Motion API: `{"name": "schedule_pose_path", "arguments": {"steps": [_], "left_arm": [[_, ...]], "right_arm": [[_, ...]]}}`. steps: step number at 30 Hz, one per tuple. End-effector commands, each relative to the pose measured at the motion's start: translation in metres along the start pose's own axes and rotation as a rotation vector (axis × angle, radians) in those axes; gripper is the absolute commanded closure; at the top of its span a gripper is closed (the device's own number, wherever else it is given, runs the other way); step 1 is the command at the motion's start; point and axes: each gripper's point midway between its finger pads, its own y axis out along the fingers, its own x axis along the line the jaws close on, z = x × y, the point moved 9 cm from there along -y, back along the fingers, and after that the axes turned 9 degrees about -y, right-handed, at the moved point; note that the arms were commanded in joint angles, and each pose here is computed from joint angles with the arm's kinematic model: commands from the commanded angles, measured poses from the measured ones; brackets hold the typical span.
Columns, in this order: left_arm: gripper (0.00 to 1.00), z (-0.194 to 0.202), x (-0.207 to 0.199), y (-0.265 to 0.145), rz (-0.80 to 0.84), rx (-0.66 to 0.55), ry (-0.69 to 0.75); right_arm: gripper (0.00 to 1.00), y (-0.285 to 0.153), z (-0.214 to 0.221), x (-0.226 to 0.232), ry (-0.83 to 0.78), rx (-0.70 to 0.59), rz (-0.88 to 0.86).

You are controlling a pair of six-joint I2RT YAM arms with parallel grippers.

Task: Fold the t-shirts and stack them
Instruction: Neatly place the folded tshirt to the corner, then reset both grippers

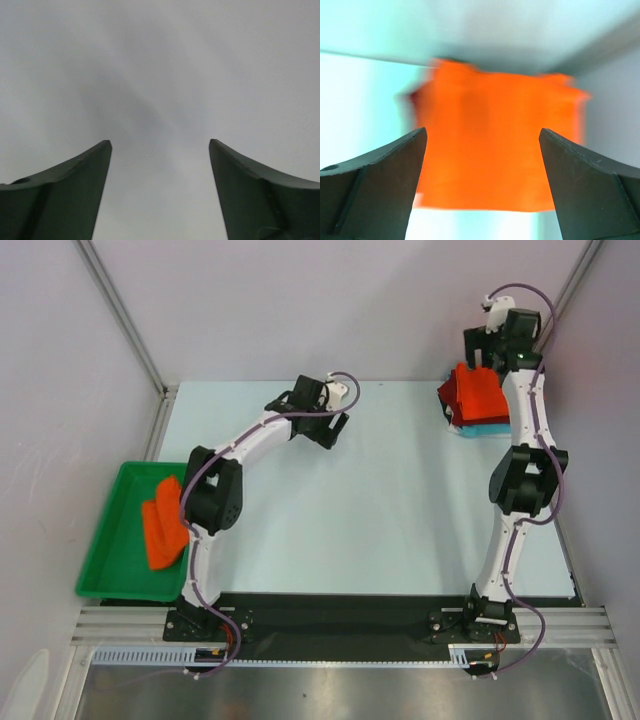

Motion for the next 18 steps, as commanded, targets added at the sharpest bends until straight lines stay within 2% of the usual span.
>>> {"name": "schedule_pose_path", "arguments": {"steps": [1,4,6,7,9,10,18], "left_arm": [[0.12,-0.034,0.013,-0.039,-0.114,-0.141,0.018],[0.00,-0.041,0.019,-0.049,-0.046,-0.128,0.029],[0.00,-0.049,0.025,-0.056,-0.056,-0.161,-0.010],[0.00,-0.052,0.027,-0.060,-0.062,-0.174,-0.035],[0.00,-0.062,0.033,-0.071,-0.149,-0.229,-0.064],[0.00,-0.063,0.035,-0.075,-0.175,-0.241,-0.068],[0.00,-0.044,0.034,-0.072,-0.299,-0.195,-0.002]], "right_arm": [[0.00,-0.039,-0.033,0.057,0.113,-0.089,-0.317],[0.00,-0.045,-0.017,0.093,0.223,-0.020,-0.414],[0.00,-0.048,-0.003,0.117,0.283,0.048,-0.465],[0.00,-0.055,-0.007,0.120,0.299,0.028,-0.480],[0.00,-0.060,0.002,0.141,0.313,0.072,-0.484],[0.00,-0.065,-0.002,0.142,0.332,0.078,-0.432],[0.00,-0.068,0.012,0.166,0.354,0.128,-0.442]]}}
